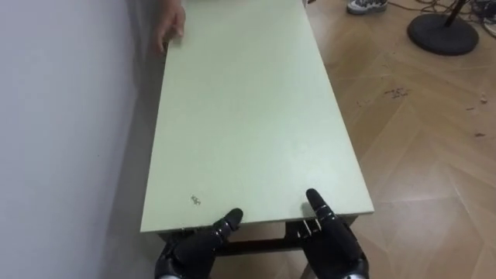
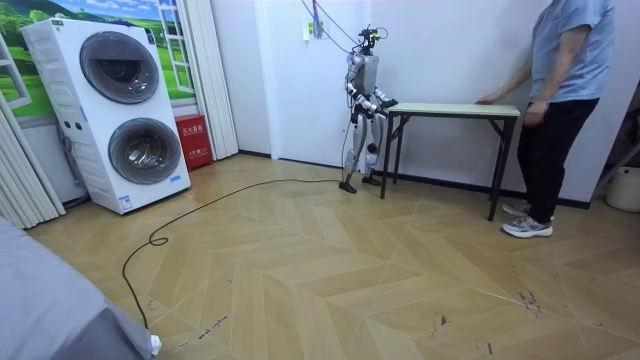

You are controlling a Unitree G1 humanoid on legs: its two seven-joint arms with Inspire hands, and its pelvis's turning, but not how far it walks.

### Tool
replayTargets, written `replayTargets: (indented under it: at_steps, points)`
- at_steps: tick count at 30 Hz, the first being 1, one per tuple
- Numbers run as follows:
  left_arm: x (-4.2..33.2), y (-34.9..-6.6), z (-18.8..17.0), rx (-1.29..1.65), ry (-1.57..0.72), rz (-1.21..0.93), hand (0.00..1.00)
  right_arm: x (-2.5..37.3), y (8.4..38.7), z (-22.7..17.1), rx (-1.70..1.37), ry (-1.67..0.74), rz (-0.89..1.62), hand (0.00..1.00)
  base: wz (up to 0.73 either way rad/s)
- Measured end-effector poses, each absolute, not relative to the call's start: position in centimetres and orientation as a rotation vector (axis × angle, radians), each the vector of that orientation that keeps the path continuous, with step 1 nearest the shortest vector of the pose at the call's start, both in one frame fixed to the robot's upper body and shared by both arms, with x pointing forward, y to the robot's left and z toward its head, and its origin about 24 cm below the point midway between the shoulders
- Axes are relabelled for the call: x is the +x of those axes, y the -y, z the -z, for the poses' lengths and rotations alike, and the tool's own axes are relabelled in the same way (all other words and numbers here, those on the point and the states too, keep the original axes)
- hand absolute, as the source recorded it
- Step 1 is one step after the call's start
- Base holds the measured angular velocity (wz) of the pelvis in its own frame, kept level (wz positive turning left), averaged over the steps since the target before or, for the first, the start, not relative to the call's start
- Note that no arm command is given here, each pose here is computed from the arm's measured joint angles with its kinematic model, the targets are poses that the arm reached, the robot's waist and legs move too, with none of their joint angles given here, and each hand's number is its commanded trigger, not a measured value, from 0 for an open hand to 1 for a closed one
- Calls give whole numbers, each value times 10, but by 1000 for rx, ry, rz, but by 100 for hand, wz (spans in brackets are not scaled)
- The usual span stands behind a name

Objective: Move table with human

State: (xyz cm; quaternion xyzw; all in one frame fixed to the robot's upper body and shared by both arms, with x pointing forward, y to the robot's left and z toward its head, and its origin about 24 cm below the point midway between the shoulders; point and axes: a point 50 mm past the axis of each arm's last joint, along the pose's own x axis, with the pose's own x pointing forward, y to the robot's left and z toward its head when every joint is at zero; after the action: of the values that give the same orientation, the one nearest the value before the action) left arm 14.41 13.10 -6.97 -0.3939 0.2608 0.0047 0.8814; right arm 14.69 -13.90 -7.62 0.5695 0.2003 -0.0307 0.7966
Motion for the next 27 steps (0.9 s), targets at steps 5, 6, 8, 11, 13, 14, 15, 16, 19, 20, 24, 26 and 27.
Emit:
replayTargets:
  at_steps: [5,6,8,11,13,14,15,16,19,20,24,26,27]
  points:
    - [143,-129,70,-816,-549,37,0,147,136,74,1244,-418,4,0,0]
    - [143,-128,70,-816,-549,39,0,146,135,74,1250,-420,-8,0,0]
    - [144,-128,69,-813,-548,44,0,146,134,74,1255,-421,-21,0,0]
    - [145,-128,69,-808,-549,49,0,146,133,73,1253,-419,-31,0,0]
    - [145,-127,69,-789,-550,58,0,146,134,73,1248,-419,-31,0,3]
    - [144,-127,70,-782,-552,61,0,146,134,73,1243,-419,-33,0,3]
    - [144,-127,70,-781,-556,65,0,147,134,73,1227,-419,-39,0,0]
    - [144,-126,70,-782,-559,68,0,147,134,73,1211,-422,-47,0,0]
    - [143,-126,71,-741,-564,86,0,143,134,80,1114,-462,-93,0,0]
    - [143,-126,71,-729,-566,90,0,142,134,81,1094,-477,-106,0,0]
    - [142,-127,72,-602,-580,168,0,135,133,87,924,-575,-215,0,0]
    - [142,-126,75,-554,-596,208,0,134,134,88,855,-601,-250,0,0]
    - [140,-128,79,-537,-613,216,0,132,136,90,827,-618,-262,0,-3]
